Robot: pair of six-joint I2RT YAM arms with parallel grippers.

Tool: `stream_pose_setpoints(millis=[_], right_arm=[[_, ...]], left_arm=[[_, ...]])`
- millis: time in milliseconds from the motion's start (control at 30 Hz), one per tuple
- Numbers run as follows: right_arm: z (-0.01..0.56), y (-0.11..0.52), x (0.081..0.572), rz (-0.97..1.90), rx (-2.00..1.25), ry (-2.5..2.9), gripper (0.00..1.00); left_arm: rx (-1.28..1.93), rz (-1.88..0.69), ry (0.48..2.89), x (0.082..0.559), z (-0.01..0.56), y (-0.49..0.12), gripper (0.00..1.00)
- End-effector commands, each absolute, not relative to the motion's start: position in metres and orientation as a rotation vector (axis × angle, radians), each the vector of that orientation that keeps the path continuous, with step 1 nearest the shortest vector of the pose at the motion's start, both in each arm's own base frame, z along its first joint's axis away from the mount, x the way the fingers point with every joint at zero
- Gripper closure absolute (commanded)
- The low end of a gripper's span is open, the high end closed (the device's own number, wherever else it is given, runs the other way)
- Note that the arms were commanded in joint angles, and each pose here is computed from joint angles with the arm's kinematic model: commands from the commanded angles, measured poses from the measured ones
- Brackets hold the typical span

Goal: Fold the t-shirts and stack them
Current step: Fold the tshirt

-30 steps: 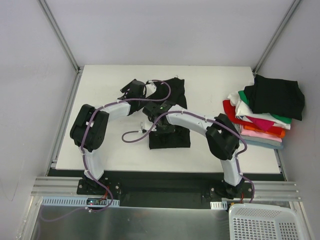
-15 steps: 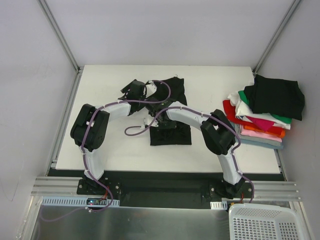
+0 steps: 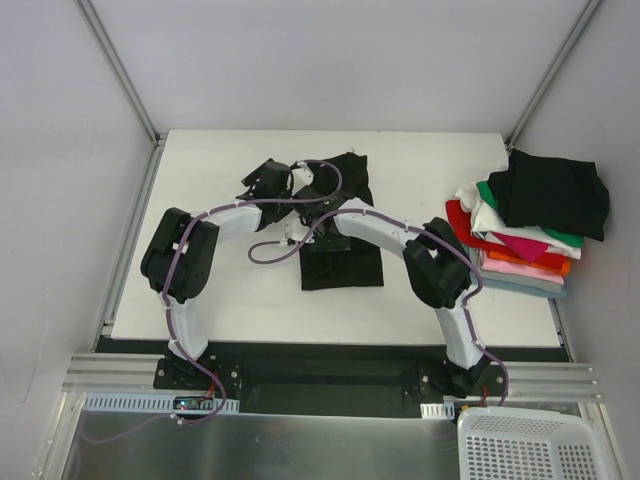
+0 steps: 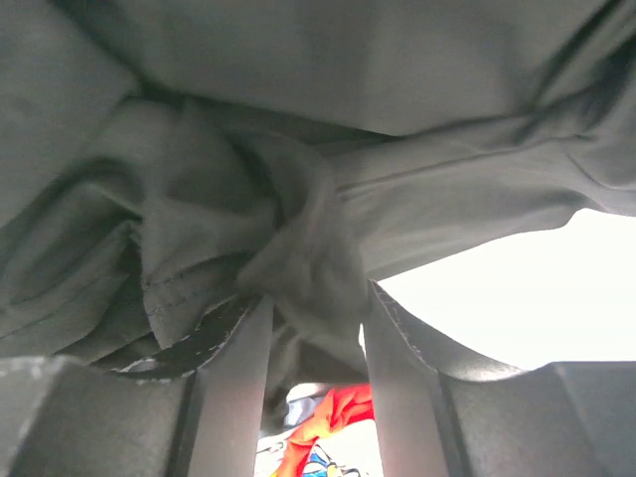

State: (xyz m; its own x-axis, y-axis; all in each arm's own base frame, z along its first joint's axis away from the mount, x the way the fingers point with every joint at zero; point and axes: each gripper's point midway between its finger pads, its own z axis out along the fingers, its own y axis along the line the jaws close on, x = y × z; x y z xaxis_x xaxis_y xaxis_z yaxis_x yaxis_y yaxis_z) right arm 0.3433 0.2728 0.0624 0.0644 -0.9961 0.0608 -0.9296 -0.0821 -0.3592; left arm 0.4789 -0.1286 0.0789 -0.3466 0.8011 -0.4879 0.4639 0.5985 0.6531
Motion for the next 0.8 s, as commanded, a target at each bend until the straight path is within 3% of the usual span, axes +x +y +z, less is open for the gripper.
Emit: stream_pose_setpoints(millis=[0,467,767], right_arm=[[0.078,0.277,0.368,-0.5,-2.041,1.924,0.56],[0.115,0.267,0.404,-0.654,-1.87,1.9,0.55],[0.162,0.252,0.394,-0.714,-1.72,1.897,0.55]], left_arm=[[0.984,0.483,1.96,0.484,0.09,-0.141,0.01],[0.972,0.521,1.953,0.489,0.094,-0.137,0.01],[0.94,0.558,1.945,0.494,0.099,-0.133,0.01]])
